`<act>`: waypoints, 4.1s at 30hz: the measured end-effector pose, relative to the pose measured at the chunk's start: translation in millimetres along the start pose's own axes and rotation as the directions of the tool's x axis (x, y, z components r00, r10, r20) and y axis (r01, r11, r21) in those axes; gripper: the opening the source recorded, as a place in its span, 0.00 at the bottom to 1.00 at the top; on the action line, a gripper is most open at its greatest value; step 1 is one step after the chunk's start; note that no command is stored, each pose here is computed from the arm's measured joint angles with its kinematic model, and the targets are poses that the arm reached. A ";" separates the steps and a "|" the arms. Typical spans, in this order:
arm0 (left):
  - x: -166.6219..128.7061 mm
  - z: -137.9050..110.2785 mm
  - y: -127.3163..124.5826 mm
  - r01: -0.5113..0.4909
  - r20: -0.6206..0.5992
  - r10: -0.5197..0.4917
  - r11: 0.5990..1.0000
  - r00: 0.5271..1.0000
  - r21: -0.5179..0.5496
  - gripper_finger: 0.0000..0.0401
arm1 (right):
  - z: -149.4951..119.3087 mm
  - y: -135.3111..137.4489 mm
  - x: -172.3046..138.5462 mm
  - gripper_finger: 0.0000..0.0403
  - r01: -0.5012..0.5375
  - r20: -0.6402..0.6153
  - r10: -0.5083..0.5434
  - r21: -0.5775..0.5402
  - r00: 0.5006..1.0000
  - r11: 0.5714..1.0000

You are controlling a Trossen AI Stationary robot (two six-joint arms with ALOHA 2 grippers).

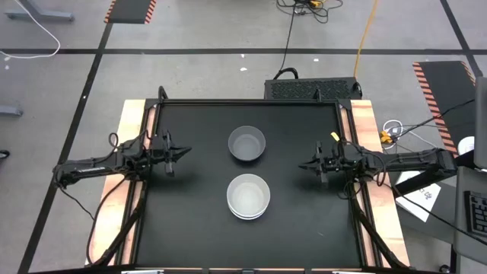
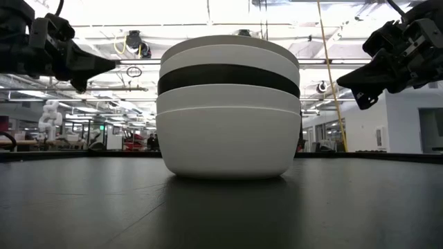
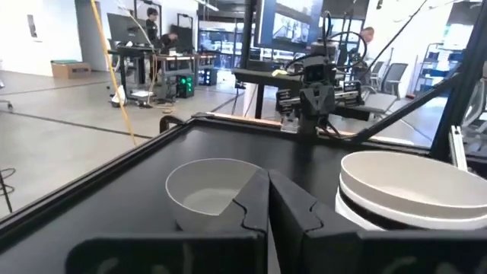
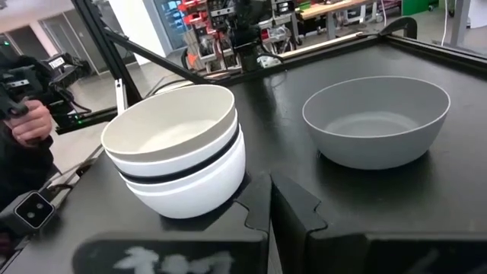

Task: Nest bowls inside each other
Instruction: Stack the dark gray bowl on the gray bowl

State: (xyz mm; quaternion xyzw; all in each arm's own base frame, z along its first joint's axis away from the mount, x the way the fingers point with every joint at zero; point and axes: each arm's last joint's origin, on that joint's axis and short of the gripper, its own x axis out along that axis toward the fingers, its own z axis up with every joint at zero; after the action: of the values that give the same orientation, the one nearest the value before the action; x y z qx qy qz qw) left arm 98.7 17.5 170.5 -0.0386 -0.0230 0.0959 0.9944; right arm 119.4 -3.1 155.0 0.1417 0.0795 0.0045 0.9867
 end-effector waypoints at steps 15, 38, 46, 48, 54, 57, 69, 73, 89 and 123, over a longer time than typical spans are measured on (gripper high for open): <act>-0.2 -5.7 0.4 -0.003 -0.062 0.002 1.000 0.998 -0.007 0.05 | 3.8 -3.9 4.4 0.00 0.075 0.045 -0.078 0.057 0.996 0.996; -0.2 -6.2 0.5 -0.002 -0.069 0.004 1.000 0.998 0.024 0.05 | 38.4 -66.9 37.3 0.00 0.182 0.005 -0.183 0.085 0.983 0.980; -0.2 -6.2 0.5 -0.003 -0.070 0.004 1.000 0.998 0.021 0.05 | 69.4 -86.0 66.1 0.00 0.131 -0.024 -0.129 0.085 0.991 0.988; -0.2 -6.2 0.5 -0.003 -0.070 0.005 1.000 0.998 0.021 0.05 | 78.3 -91.2 72.7 0.00 0.110 -0.044 -0.106 0.093 0.993 0.990; -0.2 -6.3 0.5 -0.003 -0.070 0.005 1.000 0.998 0.021 0.05 | 108.8 -108.0 92.9 0.00 0.104 -0.103 -0.091 0.131 0.990 0.986; -0.2 -6.3 0.5 -0.003 -0.070 0.005 1.000 0.998 0.023 0.05 | 118.5 -116.2 98.5 0.00 0.123 -0.125 -0.105 0.141 0.987 0.982; -0.2 -6.3 0.5 -0.003 -0.070 0.006 0.999 0.998 0.046 0.05 | 148.9 -146.4 131.9 0.08 0.091 -0.294 0.003 0.305 0.956 0.948; -0.2 -6.3 0.6 -0.003 -0.070 0.006 0.999 0.998 0.052 0.05 | 152.7 -155.4 147.3 0.20 0.141 -0.397 0.015 0.360 0.918 0.922; 3.1 -11.3 0.8 -0.004 -0.128 0.011 0.998 0.992 0.055 0.05 | 159.9 -161.2 166.8 0.42 0.393 -0.679 -0.100 0.293 0.728 0.872; 3.3 -10.2 0.8 -0.003 -0.112 0.010 0.998 0.994 0.063 0.05 | 123.1 -177.2 192.7 0.42 0.423 -0.786 -0.102 0.214 0.610 0.881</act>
State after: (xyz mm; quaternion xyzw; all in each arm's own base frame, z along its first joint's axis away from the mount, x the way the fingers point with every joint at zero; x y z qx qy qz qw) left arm 102.3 18.2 160.4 -0.0130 0.0360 0.0976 0.9945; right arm 326.7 -201.5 191.9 0.3008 0.5019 -0.1001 0.8047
